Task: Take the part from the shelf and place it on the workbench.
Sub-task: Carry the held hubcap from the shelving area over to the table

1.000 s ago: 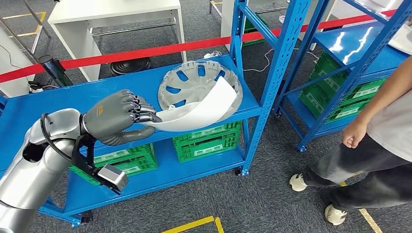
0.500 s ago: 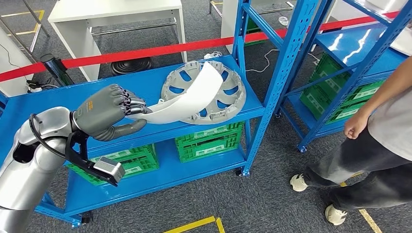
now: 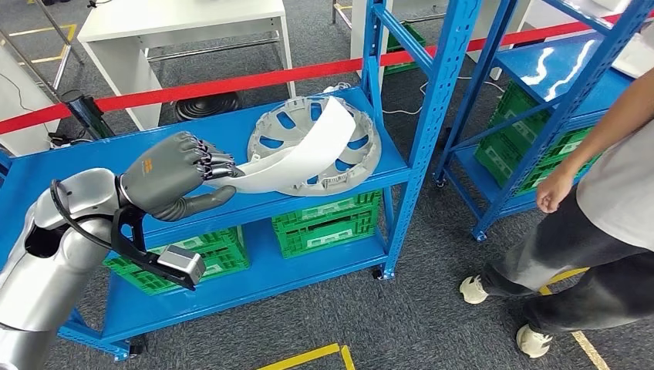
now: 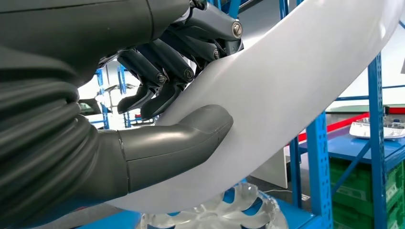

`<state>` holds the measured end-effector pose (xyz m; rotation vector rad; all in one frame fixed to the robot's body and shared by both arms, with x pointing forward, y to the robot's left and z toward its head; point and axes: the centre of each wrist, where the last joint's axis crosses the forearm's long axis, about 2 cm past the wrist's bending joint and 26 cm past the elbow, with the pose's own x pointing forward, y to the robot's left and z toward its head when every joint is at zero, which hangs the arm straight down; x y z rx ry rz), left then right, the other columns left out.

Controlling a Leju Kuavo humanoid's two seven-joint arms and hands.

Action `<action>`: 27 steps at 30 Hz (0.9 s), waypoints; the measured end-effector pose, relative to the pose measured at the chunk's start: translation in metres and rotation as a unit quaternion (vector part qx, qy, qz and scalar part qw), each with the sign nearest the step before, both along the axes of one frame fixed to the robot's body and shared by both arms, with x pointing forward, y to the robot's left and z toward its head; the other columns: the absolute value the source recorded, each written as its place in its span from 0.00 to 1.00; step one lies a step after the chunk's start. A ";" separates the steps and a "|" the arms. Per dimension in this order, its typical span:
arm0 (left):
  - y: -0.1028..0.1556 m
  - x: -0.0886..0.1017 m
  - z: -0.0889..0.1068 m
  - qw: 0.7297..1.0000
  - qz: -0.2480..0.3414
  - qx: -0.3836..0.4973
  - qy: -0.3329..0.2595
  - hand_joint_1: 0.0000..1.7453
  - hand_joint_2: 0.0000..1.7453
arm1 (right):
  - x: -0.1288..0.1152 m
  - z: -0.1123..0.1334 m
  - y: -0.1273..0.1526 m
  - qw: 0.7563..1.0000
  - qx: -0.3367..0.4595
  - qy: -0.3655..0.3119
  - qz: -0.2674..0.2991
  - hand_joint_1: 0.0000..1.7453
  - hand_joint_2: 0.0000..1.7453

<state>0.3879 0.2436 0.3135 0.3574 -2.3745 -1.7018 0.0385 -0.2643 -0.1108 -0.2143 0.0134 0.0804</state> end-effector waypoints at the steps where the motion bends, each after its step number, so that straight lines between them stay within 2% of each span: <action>1: 0.000 0.001 0.000 1.000 0.001 0.000 0.000 1.00 1.00 | 0.000 0.000 0.000 1.000 0.000 0.000 0.000 0.00 0.00; 8: 0.001 0.002 -0.004 1.000 0.007 0.004 0.008 1.00 1.00 | 0.000 0.000 0.000 1.000 0.001 0.000 0.000 0.00 0.00; 17: 0.005 0.003 0.001 1.000 0.015 0.008 0.004 1.00 1.00 | -0.001 0.000 0.004 1.000 0.004 0.001 0.008 0.00 0.00; 27: 0.014 -0.001 -0.007 0.999 0.027 0.018 0.012 1.00 1.00 | 0.000 0.000 0.004 1.000 0.004 0.000 0.013 0.00 0.00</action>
